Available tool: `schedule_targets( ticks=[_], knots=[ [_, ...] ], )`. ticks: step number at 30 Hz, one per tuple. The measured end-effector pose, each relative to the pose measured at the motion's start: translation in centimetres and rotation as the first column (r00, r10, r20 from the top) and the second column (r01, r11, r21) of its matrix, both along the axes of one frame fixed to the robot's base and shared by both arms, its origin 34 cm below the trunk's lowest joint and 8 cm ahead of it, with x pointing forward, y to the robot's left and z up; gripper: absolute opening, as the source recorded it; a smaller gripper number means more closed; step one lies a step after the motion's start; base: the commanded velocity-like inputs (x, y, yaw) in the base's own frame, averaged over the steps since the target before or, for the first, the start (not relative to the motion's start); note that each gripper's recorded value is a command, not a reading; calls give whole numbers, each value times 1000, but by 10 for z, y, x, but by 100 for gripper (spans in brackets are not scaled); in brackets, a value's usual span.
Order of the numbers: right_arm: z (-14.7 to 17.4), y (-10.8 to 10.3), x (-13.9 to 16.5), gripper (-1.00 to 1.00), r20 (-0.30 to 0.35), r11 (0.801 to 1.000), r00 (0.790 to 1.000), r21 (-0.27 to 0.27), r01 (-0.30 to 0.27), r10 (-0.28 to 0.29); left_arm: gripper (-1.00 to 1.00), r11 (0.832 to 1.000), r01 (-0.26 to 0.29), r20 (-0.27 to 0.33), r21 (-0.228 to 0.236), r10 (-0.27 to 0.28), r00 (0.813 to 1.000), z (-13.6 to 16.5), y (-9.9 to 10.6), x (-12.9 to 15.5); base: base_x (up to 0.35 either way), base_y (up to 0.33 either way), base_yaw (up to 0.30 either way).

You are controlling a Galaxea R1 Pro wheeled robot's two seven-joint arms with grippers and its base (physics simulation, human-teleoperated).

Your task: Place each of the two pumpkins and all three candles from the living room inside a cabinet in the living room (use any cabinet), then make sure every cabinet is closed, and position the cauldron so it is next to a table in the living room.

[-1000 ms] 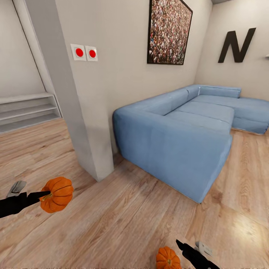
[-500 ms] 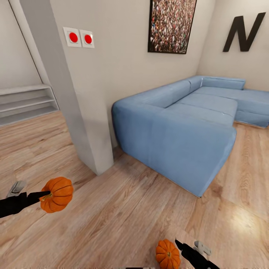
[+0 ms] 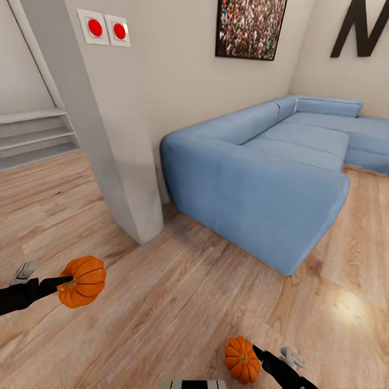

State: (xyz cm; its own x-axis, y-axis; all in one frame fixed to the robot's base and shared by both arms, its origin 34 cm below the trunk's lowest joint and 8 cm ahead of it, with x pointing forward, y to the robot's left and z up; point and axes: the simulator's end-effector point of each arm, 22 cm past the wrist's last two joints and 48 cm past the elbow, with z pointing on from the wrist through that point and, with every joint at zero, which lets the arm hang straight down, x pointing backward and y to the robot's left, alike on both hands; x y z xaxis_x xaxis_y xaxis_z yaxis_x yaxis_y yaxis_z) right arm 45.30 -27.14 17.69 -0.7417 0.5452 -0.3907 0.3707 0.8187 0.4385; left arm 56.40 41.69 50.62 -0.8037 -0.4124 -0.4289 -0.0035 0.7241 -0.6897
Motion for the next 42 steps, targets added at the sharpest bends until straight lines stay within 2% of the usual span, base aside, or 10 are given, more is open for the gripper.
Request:
schedule_targets(
  ticks=[2, 6, 9, 12, 18, 29, 33, 37, 42],
  knots=[
    [-2, 2, -1, 100, 1, 1000, 1000, 10, -5, 5, -100, 1000, 0, -8, -1, 0, 1000, -4, 0, 0, 0, 0, 0],
    [1, 16, 0, 100, 32, 997, 999, 71, -35, 33, -100, 1000, 1, -23, -1, -1, 1000, -12, 0, 0, 0, 0, 0],
    [0, 19, -1, 100, 42, 994, 998, 95, -49, 45, -100, 1000, 3, -30, -9, -3, 1000, -16, -1, 0, 0, 0, 0],
    [-3, 20, -4, 100, 36, 993, 998, 102, -51, 48, -100, 998, 26, -20, -52, -27, 999, -11, -7, 0, 0, 0, 0],
    [-12, 21, -12, 100, 15, 993, 999, 106, -50, 49, -100, 991, 79, -26, -105, -82, 996, -8, -9, -12, 0, 0, 0],
    [-27, 21, -26, 100, -22, 993, 999, 107, -47, 49, -100, 990, 82, -63, -113, -89, 994, -27, -10, -14, 0, 0, 0],
    [-23, 17, -18, 100, 18, 994, 999, 99, -40, 38, -100, 990, 81, -63, -115, -89, 994, -27, -10, -14, 0, 0, 0],
    [-16, 16, -9, 100, 72, 990, 997, 140, -20, 10, -100, 990, 80, -76, -114, -89, 993, -34, -10, -15, 0, 0, 0],
    [-13, 14, -8, 100, 90, 987, 996, 160, -14, -1, -100, 990, 79, -83, -119, -89, 993, -37, -11, -15, 0, 0, 0]
  ],
)
